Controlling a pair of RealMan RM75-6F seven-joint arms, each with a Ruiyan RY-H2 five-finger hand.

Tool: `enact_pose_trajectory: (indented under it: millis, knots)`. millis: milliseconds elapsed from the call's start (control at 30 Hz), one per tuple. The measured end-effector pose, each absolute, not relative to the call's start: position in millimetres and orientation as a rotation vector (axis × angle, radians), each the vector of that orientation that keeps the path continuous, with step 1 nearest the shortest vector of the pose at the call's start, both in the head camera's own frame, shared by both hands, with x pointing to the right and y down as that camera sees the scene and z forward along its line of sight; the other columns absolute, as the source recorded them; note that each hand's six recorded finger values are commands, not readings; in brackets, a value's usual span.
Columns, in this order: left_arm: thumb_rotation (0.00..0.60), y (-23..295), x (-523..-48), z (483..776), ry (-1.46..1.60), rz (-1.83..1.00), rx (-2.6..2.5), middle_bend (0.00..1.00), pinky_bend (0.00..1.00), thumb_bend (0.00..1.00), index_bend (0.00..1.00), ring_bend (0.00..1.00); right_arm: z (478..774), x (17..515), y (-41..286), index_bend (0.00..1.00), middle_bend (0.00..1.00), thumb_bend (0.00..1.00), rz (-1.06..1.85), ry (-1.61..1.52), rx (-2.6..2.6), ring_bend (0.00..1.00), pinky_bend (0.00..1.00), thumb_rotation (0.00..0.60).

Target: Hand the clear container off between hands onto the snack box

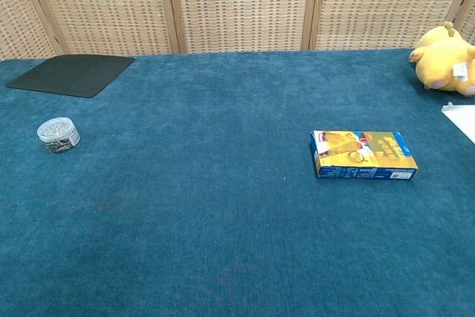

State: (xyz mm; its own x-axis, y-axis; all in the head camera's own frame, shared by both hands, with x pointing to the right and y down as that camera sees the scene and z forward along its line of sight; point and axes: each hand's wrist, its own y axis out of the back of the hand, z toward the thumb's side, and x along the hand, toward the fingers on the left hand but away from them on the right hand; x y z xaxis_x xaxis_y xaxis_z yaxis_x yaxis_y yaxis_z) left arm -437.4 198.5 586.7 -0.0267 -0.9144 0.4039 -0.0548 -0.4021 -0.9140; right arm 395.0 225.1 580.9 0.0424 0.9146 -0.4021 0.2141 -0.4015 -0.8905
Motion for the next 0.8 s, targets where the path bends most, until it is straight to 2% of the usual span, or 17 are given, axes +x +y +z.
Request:
enact_pose_trajectory:
  millis: [267, 800]
  knots:
    - [0.6, 188.2, -439.7, 594.5, 1.029, -1.545, -1.547, 0.0, 0.0, 0.2, 0.0, 0.0, 582.2, 404.0, 221.7, 0.04, 0.0, 0.0, 1.425, -1.178, -1.687, 0.0, 0.0, 0.6]
    - [0.6, 106.8, -425.4, 638.5, 0.789, -1.674, -1.739, 0.0, 0.0, 0.24, 0.02, 0.0, 591.9, 402.7, 222.3, 0.04, 0.0, 0.0, 1.456, -1.147, -1.699, 0.0, 0.0, 0.6]
